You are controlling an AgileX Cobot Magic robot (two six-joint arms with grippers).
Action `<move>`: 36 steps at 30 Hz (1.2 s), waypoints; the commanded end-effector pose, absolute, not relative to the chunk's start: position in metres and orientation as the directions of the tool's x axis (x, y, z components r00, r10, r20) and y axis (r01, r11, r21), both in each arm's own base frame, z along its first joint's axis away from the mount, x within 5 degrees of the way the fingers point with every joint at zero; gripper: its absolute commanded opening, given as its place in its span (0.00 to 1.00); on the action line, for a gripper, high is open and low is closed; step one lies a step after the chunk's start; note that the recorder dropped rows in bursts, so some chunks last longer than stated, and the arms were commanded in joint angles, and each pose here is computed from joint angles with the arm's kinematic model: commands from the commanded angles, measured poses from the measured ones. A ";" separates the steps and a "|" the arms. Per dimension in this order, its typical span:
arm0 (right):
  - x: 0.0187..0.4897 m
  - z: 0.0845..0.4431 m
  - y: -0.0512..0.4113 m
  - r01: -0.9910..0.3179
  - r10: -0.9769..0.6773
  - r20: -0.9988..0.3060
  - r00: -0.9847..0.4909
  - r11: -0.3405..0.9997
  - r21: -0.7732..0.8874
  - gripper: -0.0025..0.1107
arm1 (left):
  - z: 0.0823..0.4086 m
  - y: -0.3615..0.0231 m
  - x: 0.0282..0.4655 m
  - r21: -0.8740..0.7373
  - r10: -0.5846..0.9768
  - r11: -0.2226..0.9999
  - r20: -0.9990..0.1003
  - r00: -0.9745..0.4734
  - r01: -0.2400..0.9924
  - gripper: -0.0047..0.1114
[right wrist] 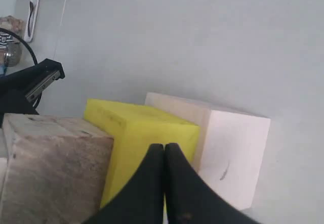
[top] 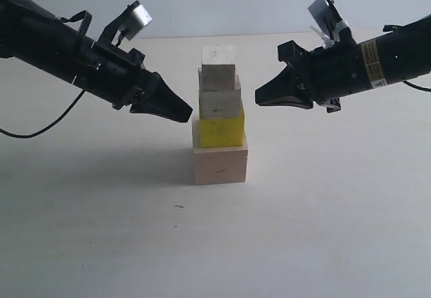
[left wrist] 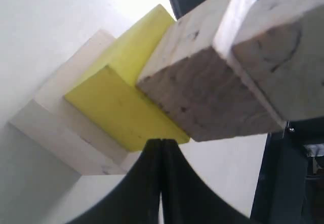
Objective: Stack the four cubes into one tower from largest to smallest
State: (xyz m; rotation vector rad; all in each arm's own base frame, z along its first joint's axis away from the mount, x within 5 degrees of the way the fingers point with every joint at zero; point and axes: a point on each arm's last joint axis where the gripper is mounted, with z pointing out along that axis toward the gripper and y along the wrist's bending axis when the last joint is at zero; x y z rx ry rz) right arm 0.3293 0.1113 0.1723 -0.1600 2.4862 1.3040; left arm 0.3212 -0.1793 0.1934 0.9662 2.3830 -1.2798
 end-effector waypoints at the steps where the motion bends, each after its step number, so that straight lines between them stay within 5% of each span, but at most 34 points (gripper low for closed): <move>1: 0.329 0.169 0.111 -0.242 0.048 -0.324 -0.945 0.567 0.787 0.02 | 0.191 -0.179 0.321 -0.651 0.420 0.391 -0.503 -0.755 0.651 0.04; 11: 0.337 0.184 0.072 -0.214 0.155 -0.371 -0.916 0.592 0.777 0.02 | 0.233 -0.136 0.332 -0.545 0.322 0.489 -0.612 -0.722 0.681 0.04; 22: 0.316 0.282 0.034 -0.429 0.181 -0.782 -0.597 0.751 0.502 0.02 | 0.324 -0.081 0.299 -0.270 0.128 0.731 -0.848 -0.514 0.627 0.04; 28: 0.280 0.311 0.019 -0.309 0.210 -0.892 -0.400 0.886 0.347 0.02 | 0.311 -0.075 0.265 -0.249 0.078 0.761 -0.881 -0.466 0.599 0.04; 36: 0.244 0.302 0.018 -0.297 0.118 -0.911 -0.394 0.922 0.248 0.02 | 0.271 -0.076 0.241 -0.386 -0.013 0.744 -0.825 -0.565 0.545 0.04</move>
